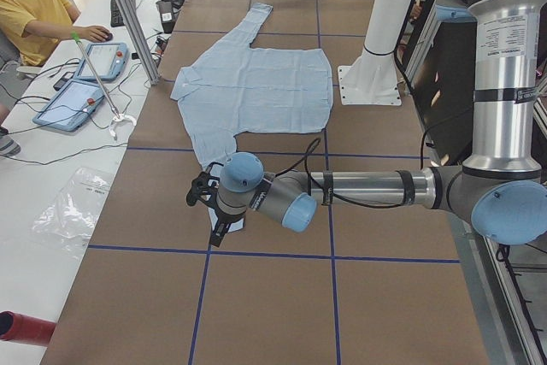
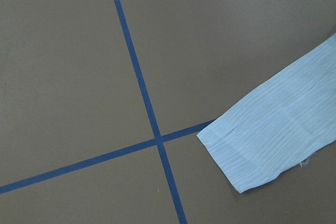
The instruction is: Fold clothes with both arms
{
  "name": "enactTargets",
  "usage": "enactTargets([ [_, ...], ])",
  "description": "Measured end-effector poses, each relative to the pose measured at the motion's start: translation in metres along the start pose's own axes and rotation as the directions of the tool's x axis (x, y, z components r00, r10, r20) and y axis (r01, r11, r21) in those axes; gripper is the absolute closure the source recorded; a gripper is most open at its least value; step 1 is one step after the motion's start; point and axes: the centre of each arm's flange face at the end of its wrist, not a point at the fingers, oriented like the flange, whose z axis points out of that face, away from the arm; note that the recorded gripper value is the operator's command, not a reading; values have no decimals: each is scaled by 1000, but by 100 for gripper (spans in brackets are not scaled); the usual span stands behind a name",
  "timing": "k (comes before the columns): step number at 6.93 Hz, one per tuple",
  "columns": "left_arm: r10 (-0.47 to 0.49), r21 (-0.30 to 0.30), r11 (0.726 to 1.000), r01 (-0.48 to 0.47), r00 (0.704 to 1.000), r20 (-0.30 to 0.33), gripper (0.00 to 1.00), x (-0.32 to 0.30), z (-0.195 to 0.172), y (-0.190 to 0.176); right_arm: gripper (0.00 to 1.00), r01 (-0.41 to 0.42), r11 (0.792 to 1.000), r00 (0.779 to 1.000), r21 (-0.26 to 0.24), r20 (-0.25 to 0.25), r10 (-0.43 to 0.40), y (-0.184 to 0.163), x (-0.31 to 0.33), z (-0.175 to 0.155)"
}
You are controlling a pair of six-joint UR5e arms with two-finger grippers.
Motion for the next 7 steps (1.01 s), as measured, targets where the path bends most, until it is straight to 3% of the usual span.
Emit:
enactTargets([
  [7,6,4,1000,-6,1000,-5,0,3,-2,-1,20,-2,999,1000,-39,-11,1,-6,-3,23],
])
